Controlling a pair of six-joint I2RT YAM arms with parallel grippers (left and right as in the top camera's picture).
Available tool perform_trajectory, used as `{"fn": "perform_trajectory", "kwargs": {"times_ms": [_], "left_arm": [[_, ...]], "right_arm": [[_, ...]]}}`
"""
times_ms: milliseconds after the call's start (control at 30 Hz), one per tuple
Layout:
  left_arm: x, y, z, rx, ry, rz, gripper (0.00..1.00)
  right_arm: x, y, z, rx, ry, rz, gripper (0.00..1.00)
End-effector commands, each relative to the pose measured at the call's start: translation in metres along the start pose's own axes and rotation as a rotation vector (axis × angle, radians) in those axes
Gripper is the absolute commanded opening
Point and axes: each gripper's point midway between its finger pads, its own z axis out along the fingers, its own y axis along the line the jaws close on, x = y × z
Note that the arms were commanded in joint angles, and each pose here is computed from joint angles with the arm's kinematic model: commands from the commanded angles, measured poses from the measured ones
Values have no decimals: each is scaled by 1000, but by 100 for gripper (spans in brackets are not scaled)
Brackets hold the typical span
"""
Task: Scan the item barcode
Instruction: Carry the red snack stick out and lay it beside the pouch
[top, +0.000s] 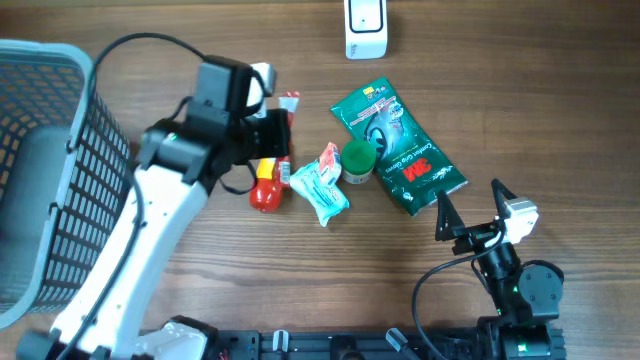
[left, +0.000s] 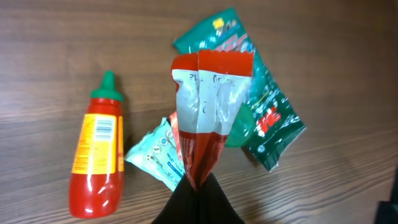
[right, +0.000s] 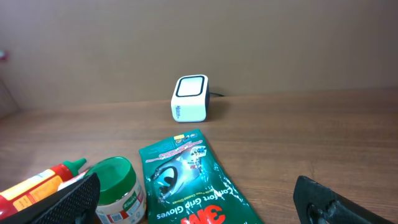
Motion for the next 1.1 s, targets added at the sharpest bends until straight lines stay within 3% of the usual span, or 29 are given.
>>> {"fn": "perform_trajectory", "kwargs": {"times_ms": [0,467,600,700,800,1067], "left_arm": [[13,0,32,-25,89,23,4],[48,29,113,-134,295,-67,4],[27,25,142,-123,200,-165,4],[1,40,154,-202,60,-287,4],[-13,55,160,-277,-29,-310,4],[24,86,198,-384,93,-314,10]], "right_arm": [[0,0,0,2,-2,5,100],[0,0,0,2,-2,5,100],[0,0,0,2,-2,5,100],[0,0,0,2,-2,5,100],[0,0,0,2,-2,5,100],[0,0,0,2,-2,5,100]]}}
